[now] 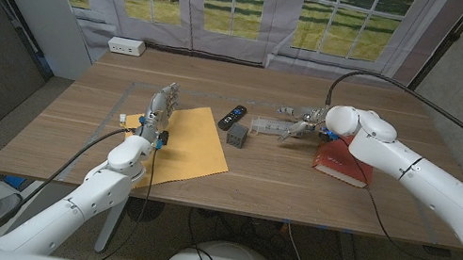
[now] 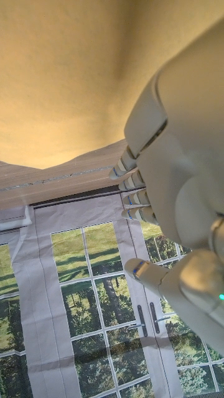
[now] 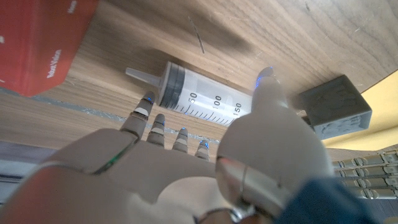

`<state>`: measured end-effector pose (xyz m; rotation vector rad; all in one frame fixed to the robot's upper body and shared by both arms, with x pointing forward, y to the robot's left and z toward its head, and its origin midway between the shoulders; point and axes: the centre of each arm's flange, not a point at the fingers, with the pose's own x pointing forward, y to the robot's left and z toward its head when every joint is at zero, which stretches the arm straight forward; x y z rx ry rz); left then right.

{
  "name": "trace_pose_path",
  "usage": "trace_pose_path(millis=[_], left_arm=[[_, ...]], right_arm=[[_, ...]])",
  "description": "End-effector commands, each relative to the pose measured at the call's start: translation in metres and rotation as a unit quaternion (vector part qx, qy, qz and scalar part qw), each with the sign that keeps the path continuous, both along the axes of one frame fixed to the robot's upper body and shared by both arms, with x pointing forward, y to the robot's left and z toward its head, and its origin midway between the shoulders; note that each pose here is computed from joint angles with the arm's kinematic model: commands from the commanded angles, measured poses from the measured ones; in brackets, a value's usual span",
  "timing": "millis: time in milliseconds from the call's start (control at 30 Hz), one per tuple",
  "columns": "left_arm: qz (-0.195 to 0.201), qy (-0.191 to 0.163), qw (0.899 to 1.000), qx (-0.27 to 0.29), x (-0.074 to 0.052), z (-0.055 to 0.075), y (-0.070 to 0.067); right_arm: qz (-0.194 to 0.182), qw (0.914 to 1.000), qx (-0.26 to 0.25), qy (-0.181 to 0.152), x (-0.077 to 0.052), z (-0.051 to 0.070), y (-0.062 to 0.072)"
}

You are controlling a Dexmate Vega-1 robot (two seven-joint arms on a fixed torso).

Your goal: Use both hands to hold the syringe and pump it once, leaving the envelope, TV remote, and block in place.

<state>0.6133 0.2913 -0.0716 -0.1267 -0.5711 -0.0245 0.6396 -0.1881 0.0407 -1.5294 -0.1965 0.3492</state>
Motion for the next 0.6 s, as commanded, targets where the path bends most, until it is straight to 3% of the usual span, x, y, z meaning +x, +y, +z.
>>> trace_pose_path(millis=[33, 300, 600], left_arm=[[-0.001, -0.002, 1.0, 0.002, 0.001, 0.001, 0.001], [0.001, -0.003, 1.0, 0.013, 0.0, 0.002, 0.003], [0.001, -0.017, 1.0, 0.014, -0.003, 0.006, 0.002]], right_arm=[[0.017, 0.9983, 0.047, -0.031, -0.008, 0.006, -0.009], [0.043, 0.9923, 0.109, -0.041, -0.014, 0.008, -0.019], [0.074, 0.9738, 0.206, -0.061, -0.021, 0.009, -0.033]])
